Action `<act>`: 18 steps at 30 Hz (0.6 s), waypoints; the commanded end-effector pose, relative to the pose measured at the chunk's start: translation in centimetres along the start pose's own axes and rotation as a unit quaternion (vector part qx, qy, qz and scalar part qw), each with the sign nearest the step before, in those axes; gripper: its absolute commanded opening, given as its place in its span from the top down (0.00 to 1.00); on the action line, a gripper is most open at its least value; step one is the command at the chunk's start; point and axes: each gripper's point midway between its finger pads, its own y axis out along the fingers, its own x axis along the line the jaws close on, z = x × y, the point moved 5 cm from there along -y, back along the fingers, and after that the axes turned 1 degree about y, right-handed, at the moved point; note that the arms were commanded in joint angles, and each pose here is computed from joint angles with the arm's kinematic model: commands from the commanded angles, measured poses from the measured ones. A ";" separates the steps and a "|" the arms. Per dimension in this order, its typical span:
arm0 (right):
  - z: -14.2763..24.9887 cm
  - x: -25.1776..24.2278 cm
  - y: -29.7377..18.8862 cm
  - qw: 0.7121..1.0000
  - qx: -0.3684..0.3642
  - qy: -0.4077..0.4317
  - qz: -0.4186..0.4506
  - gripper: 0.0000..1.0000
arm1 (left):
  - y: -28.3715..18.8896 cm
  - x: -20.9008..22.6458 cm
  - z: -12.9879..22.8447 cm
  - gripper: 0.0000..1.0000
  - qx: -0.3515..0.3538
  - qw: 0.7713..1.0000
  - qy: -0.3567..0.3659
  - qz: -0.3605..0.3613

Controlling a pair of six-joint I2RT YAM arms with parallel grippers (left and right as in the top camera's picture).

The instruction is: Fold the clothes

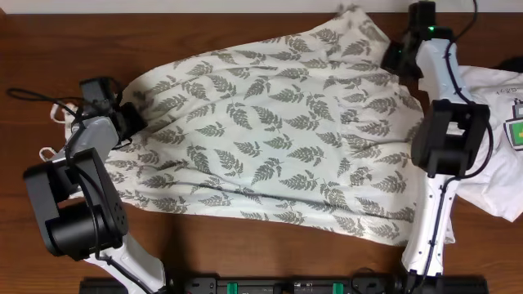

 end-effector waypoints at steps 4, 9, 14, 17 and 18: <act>2.4 -6.3 3.7 0.992 0.067 0.070 0.083 0.99 | -0.1 -0.2 -0.6 0.44 -0.012 1.000 0.012 -0.002; 2.5 -8.7 3.5 0.987 0.082 0.103 0.095 0.99 | -0.1 -0.2 -0.7 0.44 -0.013 1.000 0.014 -0.002; 2.6 -10.6 3.3 0.982 0.096 0.126 0.099 0.99 | -0.1 -0.2 -0.8 0.44 -0.015 1.000 0.016 -0.001; 2.5 -10.8 3.3 0.984 0.098 0.111 0.095 0.99 | -0.1 -0.2 -0.7 0.44 -0.015 1.000 0.016 -0.001; 2.5 -10.6 3.3 0.986 0.099 0.100 0.089 0.99 | -0.1 -0.2 -0.7 0.44 -0.015 1.000 0.016 -0.001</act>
